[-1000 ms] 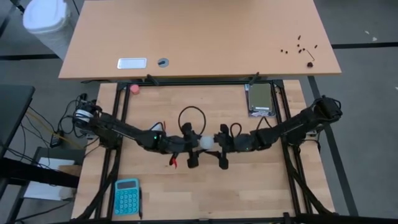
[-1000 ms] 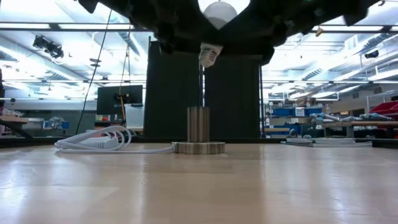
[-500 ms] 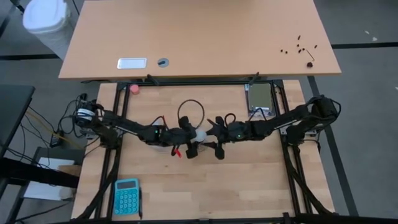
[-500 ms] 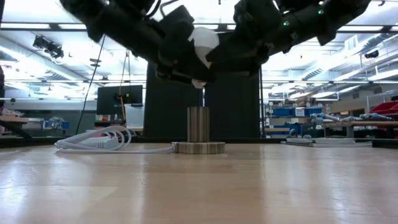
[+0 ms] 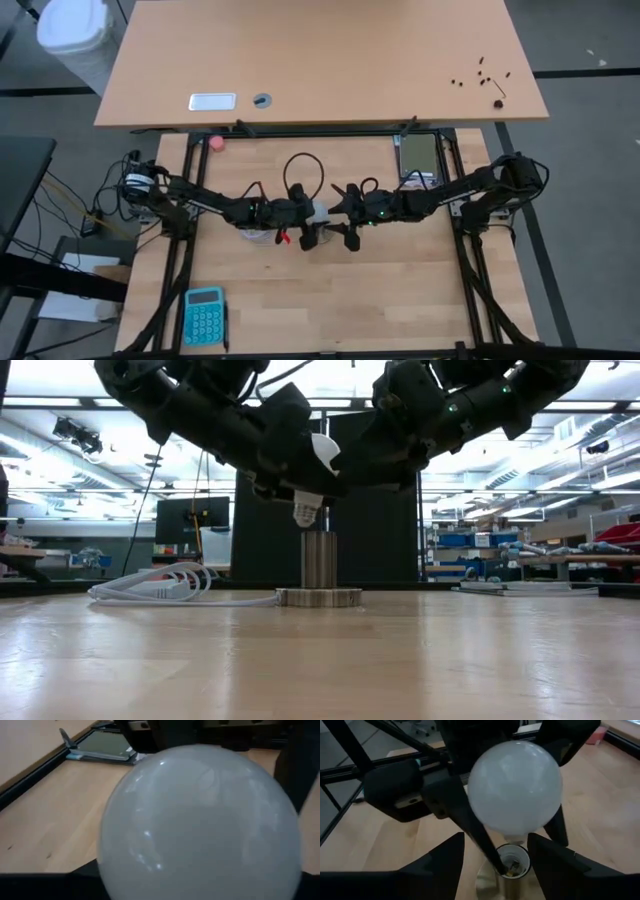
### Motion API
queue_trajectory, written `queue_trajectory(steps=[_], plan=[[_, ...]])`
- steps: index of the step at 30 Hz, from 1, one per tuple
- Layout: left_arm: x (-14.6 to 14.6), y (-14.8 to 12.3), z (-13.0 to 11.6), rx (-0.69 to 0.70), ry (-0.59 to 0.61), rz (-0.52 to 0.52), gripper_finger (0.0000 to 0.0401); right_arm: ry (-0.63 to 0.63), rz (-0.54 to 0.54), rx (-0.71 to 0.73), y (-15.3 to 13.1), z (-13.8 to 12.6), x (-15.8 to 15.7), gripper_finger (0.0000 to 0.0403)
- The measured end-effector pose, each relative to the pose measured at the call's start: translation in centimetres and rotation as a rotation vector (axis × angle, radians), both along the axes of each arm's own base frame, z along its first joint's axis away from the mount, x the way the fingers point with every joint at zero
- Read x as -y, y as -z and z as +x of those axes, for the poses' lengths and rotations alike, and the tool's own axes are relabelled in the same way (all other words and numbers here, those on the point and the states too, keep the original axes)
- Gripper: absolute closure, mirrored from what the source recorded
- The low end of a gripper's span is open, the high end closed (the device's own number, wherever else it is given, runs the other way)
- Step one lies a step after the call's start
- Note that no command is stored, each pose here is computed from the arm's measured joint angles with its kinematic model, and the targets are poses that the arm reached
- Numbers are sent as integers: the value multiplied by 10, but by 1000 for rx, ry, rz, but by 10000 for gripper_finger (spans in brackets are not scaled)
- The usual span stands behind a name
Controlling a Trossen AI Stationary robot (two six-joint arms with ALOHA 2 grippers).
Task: Screw lightbulb
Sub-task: Insert the lightbulb into the lamp holder
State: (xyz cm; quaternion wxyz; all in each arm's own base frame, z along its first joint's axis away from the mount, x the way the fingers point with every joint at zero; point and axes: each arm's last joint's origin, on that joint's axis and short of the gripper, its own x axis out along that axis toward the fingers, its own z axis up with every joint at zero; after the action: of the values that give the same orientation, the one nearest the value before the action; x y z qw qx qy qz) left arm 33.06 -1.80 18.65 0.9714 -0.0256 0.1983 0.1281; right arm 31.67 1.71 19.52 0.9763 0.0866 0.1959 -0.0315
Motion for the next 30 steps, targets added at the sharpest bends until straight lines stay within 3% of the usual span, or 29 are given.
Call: queue_trajectory(steps=[23,30], plan=[[4,17,11,48,-13,-72,158,6,20,-19,2,-1,0,173],[7,18,10,36,0,-75,158,-4,33,-84,7,-4,-1,173]])
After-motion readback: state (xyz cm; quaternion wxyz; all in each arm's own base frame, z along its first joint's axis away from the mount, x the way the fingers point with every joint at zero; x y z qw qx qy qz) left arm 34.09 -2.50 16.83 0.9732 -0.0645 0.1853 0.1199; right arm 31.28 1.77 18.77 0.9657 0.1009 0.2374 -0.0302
